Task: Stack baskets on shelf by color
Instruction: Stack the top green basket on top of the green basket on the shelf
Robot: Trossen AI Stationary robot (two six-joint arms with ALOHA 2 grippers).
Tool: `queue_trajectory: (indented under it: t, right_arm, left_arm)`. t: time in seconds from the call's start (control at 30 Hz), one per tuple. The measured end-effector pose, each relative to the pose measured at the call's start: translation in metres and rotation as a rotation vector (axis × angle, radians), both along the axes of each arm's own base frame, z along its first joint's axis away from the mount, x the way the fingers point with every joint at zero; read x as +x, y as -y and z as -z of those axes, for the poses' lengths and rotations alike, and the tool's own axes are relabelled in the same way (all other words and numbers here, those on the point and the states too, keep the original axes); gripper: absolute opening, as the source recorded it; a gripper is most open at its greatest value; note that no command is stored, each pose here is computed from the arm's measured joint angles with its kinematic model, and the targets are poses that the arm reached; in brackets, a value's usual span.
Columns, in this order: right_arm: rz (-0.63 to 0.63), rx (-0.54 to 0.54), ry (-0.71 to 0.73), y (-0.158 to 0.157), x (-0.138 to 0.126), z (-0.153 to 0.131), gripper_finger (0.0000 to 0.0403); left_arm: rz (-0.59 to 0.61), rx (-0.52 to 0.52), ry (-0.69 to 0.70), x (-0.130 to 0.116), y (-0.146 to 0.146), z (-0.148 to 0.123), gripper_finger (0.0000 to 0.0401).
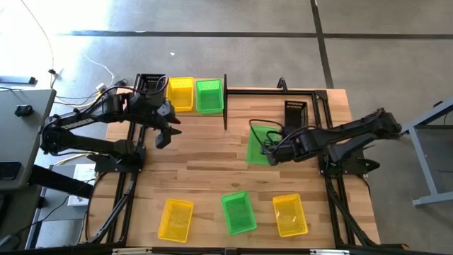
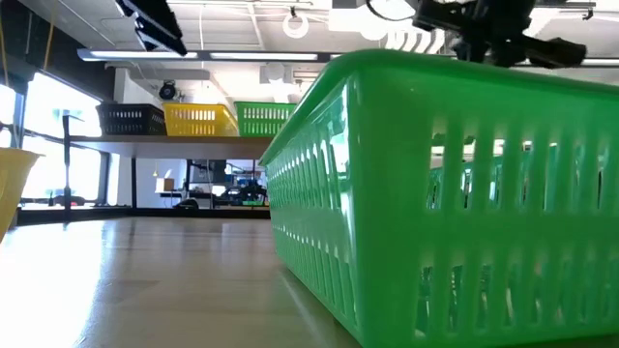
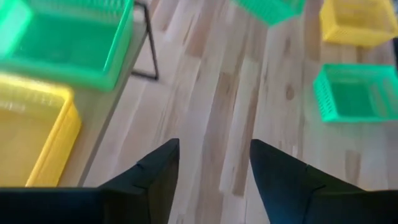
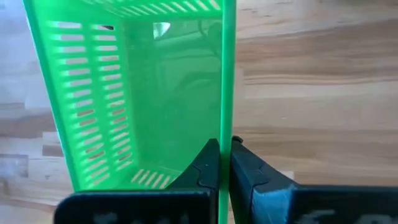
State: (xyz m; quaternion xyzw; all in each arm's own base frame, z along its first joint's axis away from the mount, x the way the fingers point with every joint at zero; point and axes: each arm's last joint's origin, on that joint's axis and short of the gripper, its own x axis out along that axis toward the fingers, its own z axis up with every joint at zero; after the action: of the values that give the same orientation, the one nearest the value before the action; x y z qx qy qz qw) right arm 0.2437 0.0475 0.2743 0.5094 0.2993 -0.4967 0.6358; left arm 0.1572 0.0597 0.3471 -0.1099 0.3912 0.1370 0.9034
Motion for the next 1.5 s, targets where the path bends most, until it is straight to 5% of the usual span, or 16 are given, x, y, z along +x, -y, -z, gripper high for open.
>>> queue_trajectory:
  t: [0.4,0.73,1.07,1.5]
  right_arm:
    - [-0.072,-0.103,-0.045,-0.013,0.066,0.001,0.0]
    - [-0.09,-0.18,-0.033,-0.022,0.12,0.004,0.0]
    - [-0.098,-0.206,0.045,-0.01,0.156,-0.003,0.0]
    - [-0.064,-0.229,0.188,-0.003,0.171,-0.009,0.0]
  left_arm:
    - [0.269,0.175,0.131,0.021,0.033,-0.011,0.0186]
    - [0.39,0.235,0.045,0.047,0.064,0.004,0.0186]
    - [0.442,0.279,-0.055,0.068,0.091,0.024,0.0186]
    - [0.417,0.419,-0.142,0.082,0.109,0.041,0.0186]
